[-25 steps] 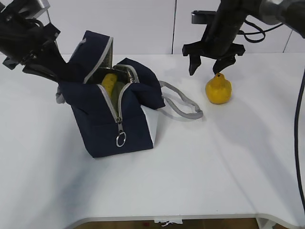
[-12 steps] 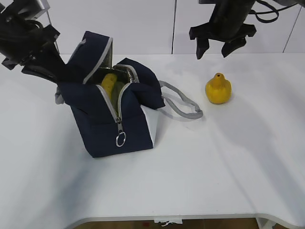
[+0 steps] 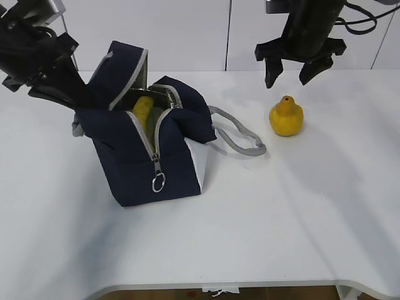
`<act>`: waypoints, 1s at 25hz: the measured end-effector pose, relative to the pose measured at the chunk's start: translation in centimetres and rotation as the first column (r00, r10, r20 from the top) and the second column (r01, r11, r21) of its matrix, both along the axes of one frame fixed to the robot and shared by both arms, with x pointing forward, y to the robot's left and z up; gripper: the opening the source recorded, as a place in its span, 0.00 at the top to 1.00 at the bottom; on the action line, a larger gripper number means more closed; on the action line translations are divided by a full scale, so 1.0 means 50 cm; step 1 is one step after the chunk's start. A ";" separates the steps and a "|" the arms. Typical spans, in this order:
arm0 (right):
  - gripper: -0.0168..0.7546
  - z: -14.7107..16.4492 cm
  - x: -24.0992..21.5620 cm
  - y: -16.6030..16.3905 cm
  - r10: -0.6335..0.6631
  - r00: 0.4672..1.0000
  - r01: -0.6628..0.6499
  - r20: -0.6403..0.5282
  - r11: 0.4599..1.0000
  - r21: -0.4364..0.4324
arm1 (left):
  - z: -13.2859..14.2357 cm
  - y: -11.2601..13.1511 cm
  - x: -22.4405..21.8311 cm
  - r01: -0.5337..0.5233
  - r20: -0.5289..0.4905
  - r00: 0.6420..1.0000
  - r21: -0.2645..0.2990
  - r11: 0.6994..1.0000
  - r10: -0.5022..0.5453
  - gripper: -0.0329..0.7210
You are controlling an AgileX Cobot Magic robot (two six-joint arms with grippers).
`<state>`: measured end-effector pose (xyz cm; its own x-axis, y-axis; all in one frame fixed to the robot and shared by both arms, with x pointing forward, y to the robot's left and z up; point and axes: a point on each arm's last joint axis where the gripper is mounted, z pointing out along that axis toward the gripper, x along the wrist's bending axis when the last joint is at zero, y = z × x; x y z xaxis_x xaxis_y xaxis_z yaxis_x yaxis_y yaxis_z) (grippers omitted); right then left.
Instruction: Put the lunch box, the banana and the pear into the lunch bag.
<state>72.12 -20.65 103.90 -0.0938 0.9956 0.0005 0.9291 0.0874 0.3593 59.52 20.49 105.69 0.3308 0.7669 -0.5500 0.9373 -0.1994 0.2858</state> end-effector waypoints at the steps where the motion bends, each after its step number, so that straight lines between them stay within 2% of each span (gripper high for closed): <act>1: 0.23 -0.005 -0.001 -0.001 0.000 1.000 0.000 -0.008 1.000 -0.004 | 0.000 0.000 0.000 0.000 0.000 1.000 0.000 1.000 0.000 0.94; 7: 0.23 -0.039 -0.007 -0.012 -0.001 0.998 -0.003 -0.058 0.997 -0.071 | 0.000 0.000 0.000 0.001 -0.001 1.000 0.000 1.000 -0.001 0.94; 20: 0.23 -0.078 0.002 -0.011 0.000 0.995 -0.008 -0.095 0.996 -0.083 | 0.000 0.000 0.000 0.001 -0.001 1.000 0.000 1.000 -0.001 0.94; 25: 0.32 -0.082 0.003 -0.010 0.000 0.995 -0.009 -0.100 0.996 -0.084 | 0.000 0.000 0.000 0.001 -0.001 1.000 0.000 1.000 -0.001 0.94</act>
<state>72.27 -21.17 99.78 -0.1020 0.9920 -0.0739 0.9594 0.1177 0.2564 59.50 20.49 105.69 0.3309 0.7664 -0.5505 0.9375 -0.2004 0.2844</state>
